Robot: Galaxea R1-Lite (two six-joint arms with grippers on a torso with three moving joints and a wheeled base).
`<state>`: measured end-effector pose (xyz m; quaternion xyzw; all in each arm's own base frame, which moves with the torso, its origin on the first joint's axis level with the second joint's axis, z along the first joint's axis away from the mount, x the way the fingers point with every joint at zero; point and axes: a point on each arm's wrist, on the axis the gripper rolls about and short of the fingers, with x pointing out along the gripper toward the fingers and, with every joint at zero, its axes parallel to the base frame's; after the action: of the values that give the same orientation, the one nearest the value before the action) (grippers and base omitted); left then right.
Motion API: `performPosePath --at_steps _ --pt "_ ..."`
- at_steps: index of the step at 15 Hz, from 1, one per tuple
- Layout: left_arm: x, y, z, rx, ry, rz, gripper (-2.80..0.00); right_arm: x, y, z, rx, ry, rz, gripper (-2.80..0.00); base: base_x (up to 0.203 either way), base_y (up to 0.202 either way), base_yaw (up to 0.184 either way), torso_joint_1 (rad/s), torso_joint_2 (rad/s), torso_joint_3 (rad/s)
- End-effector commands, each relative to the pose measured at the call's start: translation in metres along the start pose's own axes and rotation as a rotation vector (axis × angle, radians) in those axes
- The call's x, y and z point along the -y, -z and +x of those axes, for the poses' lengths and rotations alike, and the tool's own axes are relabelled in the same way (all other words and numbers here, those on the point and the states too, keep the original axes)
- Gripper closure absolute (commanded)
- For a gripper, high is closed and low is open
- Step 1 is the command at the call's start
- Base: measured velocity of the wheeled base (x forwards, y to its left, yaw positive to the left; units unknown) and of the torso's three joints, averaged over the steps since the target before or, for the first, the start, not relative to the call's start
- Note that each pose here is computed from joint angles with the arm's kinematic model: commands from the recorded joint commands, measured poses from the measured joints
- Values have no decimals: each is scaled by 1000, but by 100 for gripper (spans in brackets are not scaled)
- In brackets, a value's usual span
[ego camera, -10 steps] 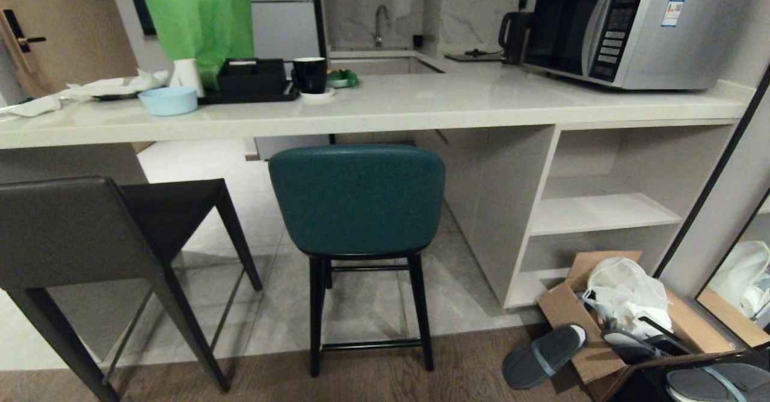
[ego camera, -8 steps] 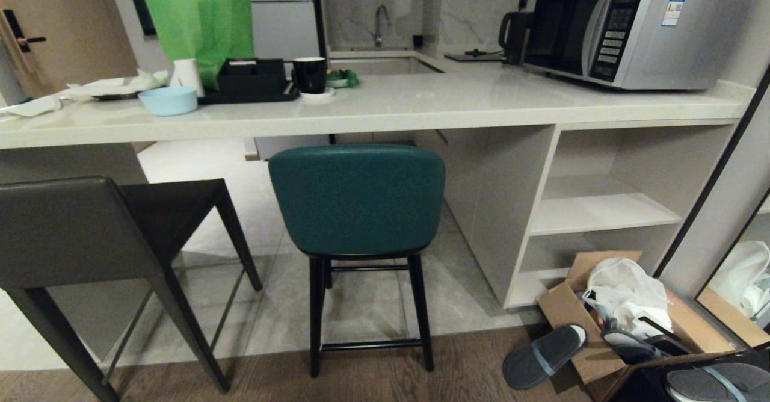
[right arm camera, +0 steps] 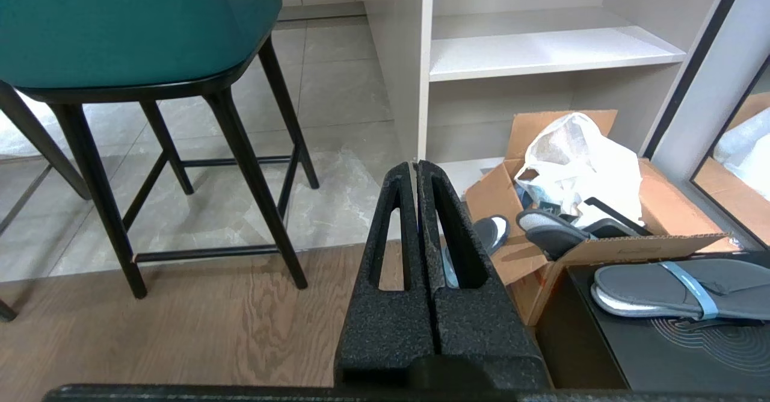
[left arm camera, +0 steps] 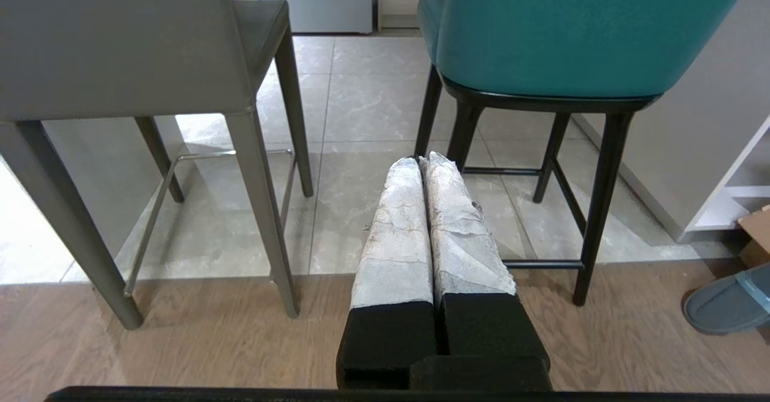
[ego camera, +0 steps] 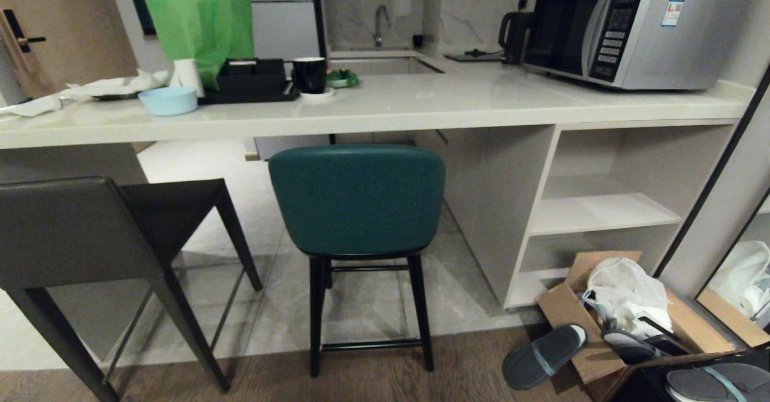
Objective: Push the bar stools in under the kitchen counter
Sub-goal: Pull the blue chair out from under the dining table
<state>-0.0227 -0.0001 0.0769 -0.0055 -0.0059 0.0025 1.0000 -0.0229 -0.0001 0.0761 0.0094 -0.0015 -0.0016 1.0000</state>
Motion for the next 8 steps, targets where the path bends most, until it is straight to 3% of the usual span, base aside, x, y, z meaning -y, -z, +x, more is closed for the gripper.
performPosePath --at_steps 1,4,8 --pt "0 1 0 -2 -1 -1 0 0 0 0 -1 0 1 0 0 0 0 0 0 0" --pt "0 0 0 -1 0 -3 0 0 0 0 -1 0 0 0 20 0 1 -1 2 1" --pt "0 1 0 -2 0 -3 0 0 0 0 -2 0 0 0 187 0 1 3 0 4"
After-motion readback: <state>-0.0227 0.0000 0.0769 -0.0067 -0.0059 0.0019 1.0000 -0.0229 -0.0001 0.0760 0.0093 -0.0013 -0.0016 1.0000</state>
